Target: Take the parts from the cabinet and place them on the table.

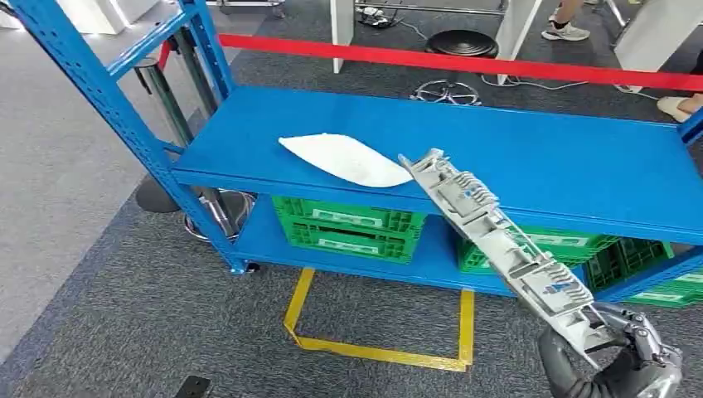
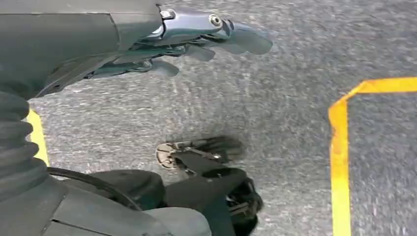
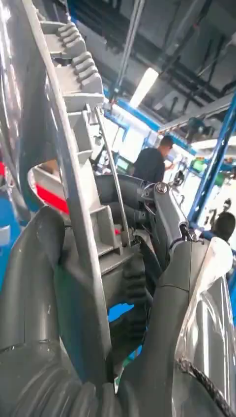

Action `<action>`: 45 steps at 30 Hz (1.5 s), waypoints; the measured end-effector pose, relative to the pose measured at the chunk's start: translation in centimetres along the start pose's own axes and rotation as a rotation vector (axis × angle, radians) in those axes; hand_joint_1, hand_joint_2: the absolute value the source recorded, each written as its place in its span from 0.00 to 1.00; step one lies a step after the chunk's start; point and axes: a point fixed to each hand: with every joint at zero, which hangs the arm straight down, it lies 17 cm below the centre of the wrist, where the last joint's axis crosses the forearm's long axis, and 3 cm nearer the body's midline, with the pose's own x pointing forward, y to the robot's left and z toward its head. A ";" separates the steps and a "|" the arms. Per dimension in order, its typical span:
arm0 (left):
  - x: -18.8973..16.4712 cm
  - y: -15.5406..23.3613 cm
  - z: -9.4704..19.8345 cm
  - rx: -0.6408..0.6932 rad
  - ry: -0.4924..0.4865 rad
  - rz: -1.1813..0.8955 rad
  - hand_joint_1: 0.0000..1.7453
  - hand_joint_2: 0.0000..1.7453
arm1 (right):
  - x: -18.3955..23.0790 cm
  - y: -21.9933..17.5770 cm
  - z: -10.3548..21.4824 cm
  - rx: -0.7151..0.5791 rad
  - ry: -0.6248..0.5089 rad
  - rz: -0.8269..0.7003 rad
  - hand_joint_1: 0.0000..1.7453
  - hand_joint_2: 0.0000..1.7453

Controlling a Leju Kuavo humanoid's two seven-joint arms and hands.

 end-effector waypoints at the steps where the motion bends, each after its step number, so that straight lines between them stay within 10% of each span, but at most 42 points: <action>1: 0.2 0.1 -0.1 0.003 -0.004 0.005 0.00 1.00 | -0.1 0.1 -0.1 -0.001 0.000 -0.004 1.00 1.00; 45: -3.5 4.2 1.5 0.253 0.080 0.254 0.00 1.00 | -3.5 6.5 -3.5 0.099 -0.029 -0.142 1.00 1.00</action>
